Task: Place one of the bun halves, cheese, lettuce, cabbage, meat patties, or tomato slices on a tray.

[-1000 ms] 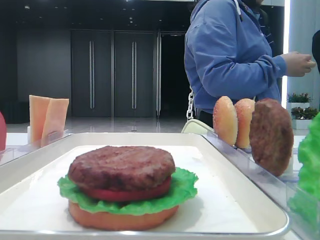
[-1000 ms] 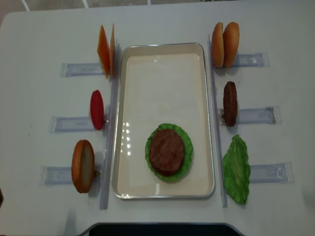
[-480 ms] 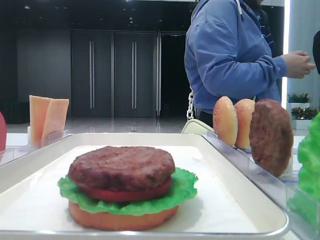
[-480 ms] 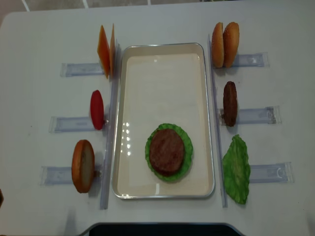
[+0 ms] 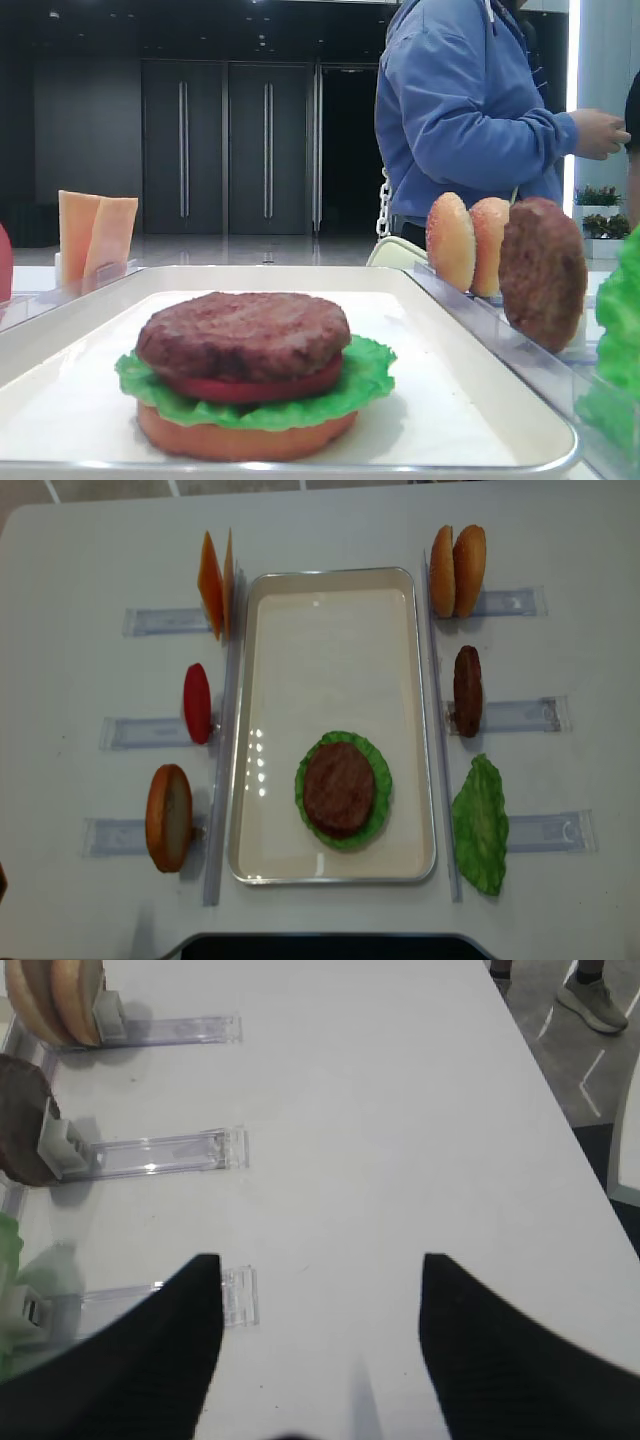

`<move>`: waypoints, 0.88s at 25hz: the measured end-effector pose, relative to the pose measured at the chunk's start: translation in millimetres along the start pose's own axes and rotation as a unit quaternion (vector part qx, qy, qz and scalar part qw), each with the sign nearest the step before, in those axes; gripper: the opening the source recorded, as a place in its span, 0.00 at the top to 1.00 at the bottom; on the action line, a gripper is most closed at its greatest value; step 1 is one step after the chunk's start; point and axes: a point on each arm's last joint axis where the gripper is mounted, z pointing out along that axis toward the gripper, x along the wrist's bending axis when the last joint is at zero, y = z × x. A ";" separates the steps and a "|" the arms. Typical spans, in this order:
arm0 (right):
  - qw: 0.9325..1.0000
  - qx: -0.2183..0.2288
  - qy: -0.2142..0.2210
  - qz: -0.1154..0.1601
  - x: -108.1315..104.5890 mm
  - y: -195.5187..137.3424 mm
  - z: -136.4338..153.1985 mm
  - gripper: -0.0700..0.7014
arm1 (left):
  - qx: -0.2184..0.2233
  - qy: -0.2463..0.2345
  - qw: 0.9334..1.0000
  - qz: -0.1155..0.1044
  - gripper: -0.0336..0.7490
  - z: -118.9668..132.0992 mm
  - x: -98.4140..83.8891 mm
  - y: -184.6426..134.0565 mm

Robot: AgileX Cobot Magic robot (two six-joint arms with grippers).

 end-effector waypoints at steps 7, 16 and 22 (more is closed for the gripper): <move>1.000 -0.005 0.000 0.000 0.1 -0.8 -1.2 0.34 | 0.000 0.000 1.000 0.000 0.94 0.0 0.0 0.0; 1.000 -0.024 0.001 0.003 0.5 -4.4 -5.9 0.34 | 0.000 0.000 1.000 0.000 0.94 0.0 0.0 0.0; 1.000 -0.023 0.001 0.004 0.5 -4.5 -5.9 0.34 | 0.000 0.000 1.000 0.000 0.94 0.0 0.0 0.0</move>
